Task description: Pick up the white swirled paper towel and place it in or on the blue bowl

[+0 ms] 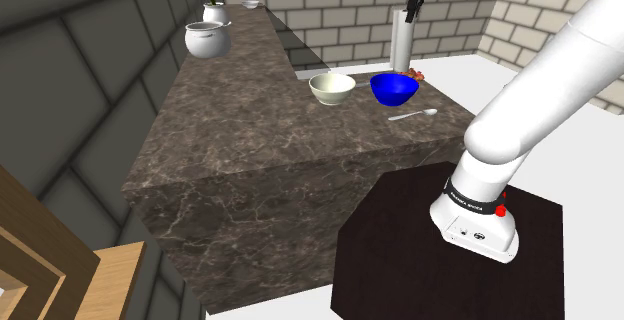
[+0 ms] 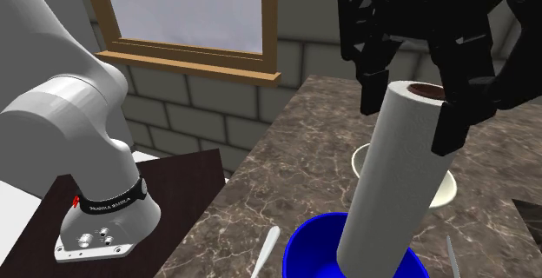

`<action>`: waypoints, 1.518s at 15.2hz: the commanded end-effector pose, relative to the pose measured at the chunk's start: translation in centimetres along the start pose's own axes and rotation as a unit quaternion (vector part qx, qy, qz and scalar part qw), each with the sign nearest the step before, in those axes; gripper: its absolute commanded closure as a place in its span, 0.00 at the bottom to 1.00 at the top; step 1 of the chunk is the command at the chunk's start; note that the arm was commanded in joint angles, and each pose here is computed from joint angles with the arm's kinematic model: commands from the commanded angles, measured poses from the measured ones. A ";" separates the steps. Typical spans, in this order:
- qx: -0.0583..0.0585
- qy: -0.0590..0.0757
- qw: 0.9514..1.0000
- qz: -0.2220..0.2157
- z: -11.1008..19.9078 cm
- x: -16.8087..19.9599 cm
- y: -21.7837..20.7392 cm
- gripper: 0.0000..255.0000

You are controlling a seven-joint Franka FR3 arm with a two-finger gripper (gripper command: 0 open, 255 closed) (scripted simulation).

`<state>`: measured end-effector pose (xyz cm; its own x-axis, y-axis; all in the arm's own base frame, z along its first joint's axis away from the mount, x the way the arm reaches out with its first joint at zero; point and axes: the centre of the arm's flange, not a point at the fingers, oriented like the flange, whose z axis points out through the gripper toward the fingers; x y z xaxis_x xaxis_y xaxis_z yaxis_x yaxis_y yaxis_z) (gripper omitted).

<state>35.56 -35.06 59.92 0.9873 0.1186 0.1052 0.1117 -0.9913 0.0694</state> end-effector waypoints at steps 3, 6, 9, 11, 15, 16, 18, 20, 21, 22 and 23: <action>0.000 0.000 1.000 0.000 2.2 -0.3 -0.1 1.00; 0.000 0.000 1.000 0.000 3.8 -0.5 -0.3 1.00; 0.000 0.000 1.000 0.000 4.8 -0.6 -0.3 1.00; 0.000 0.000 1.000 0.000 4.8 -0.6 -0.3 1.00; 0.000 0.000 1.000 0.000 4.8 -0.6 -0.3 1.00; 0.000 0.000 1.000 0.000 4.8 -0.6 -0.3 0.00; 0.000 0.000 1.000 0.000 4.8 -0.6 -0.3 0.00; 0.000 0.000 1.000 0.000 4.8 -0.6 -0.3 0.00; 0.000 0.000 1.000 0.000 4.8 -0.6 -0.3 0.00; 0.000 0.000 1.000 0.000 3.5 -0.6 -0.3 0.00; 0.000 0.000 1.000 0.000 2.2 -0.6 -0.3 0.00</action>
<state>35.39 -35.04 56.79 0.9872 0.1188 0.1063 0.1117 -0.9912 0.0706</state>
